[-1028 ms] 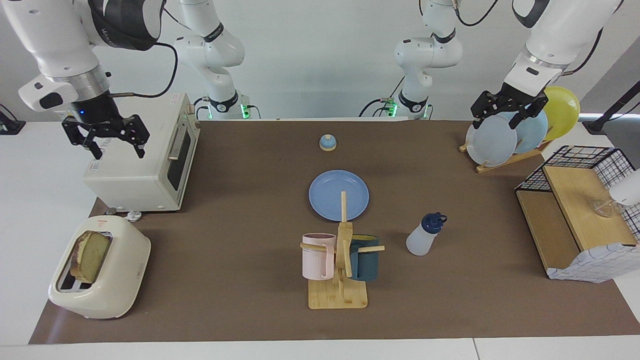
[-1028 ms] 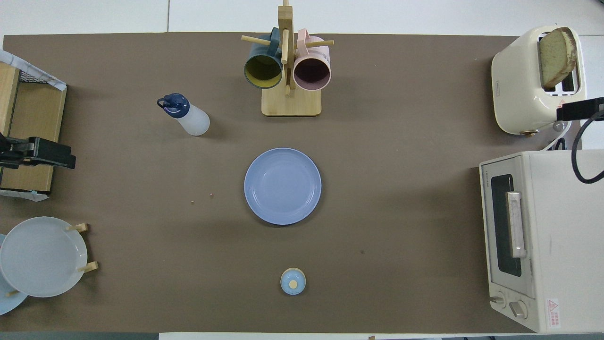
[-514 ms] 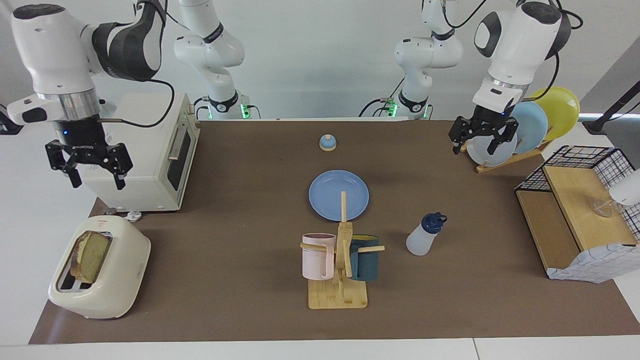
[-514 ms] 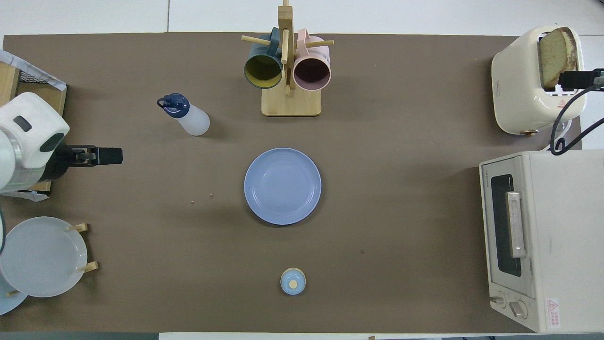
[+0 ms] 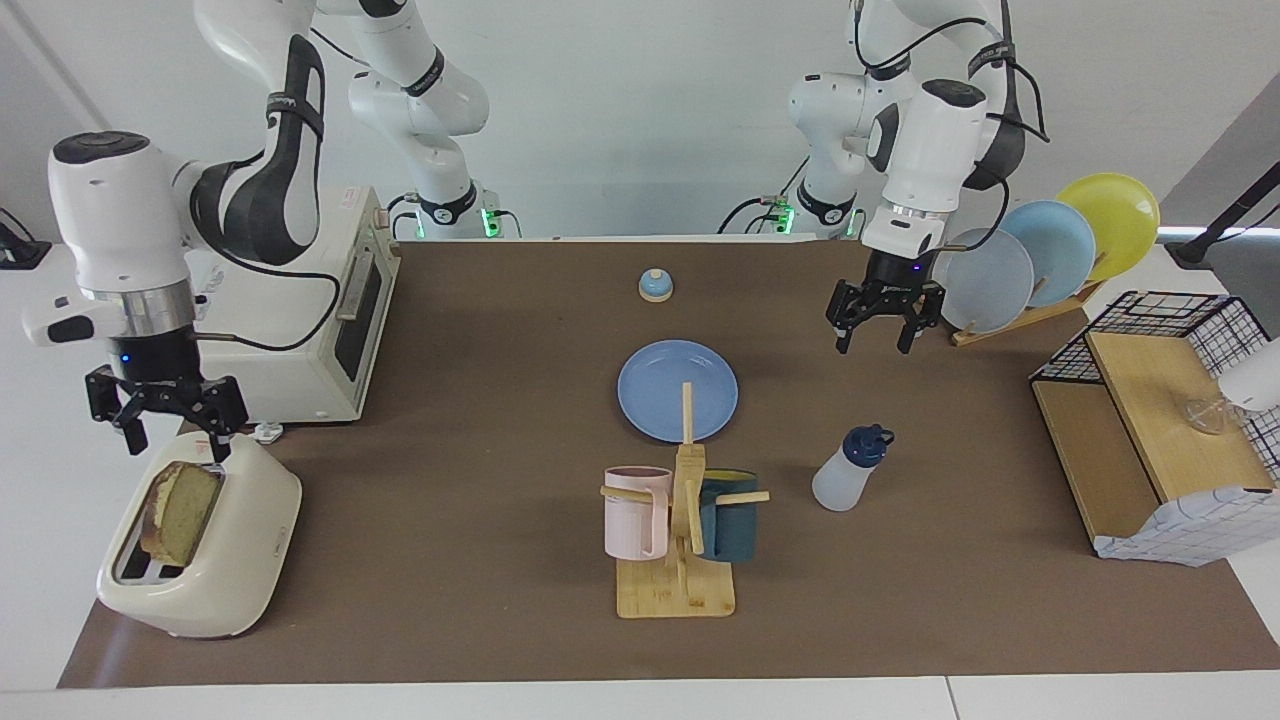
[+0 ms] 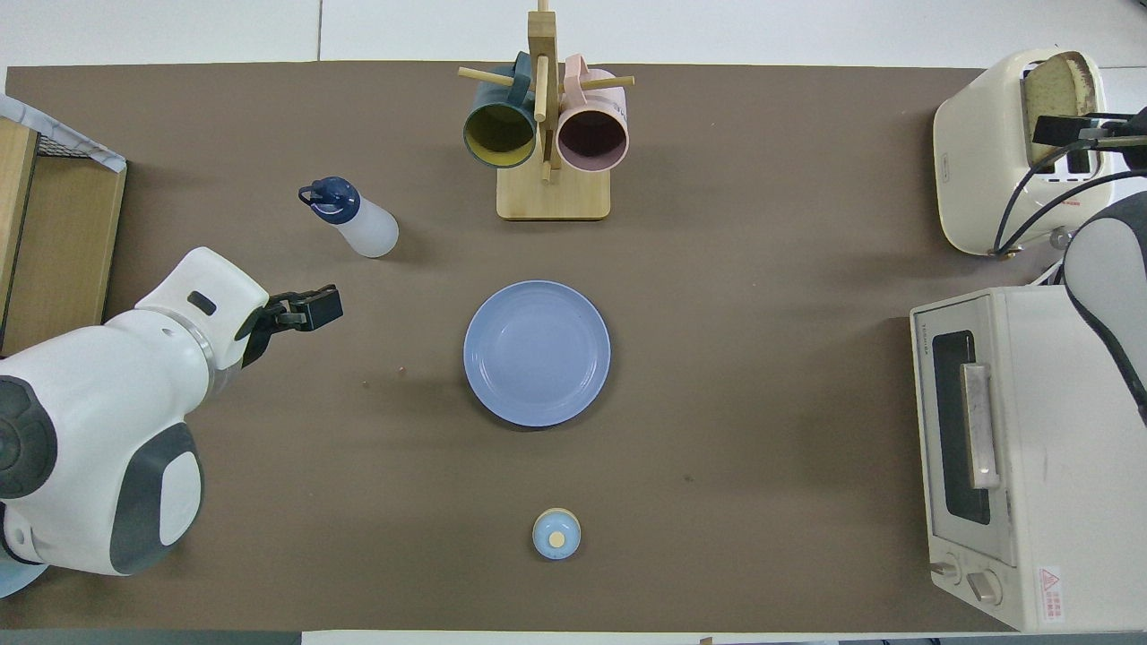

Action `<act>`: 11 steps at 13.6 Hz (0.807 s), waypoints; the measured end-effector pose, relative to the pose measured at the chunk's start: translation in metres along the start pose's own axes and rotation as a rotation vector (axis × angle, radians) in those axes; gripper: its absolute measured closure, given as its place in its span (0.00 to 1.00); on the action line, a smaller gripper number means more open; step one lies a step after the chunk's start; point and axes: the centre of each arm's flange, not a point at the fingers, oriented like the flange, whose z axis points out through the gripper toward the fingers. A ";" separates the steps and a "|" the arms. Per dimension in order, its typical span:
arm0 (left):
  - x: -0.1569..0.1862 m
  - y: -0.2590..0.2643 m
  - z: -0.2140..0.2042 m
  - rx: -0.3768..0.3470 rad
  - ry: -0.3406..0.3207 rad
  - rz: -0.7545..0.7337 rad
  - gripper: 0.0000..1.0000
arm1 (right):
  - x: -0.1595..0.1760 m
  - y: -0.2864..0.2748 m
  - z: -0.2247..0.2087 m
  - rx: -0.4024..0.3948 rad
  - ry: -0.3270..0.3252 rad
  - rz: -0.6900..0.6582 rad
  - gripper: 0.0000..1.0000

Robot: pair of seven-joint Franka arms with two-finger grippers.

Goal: Put bread on plate and add seasoning
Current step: 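Reach the left gripper to the bottle while the right gripper reaches the toaster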

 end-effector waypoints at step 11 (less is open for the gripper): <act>-0.068 0.023 0.093 -0.104 0.190 0.036 0.00 | 0.009 -0.001 0.014 -0.051 0.011 -0.165 0.83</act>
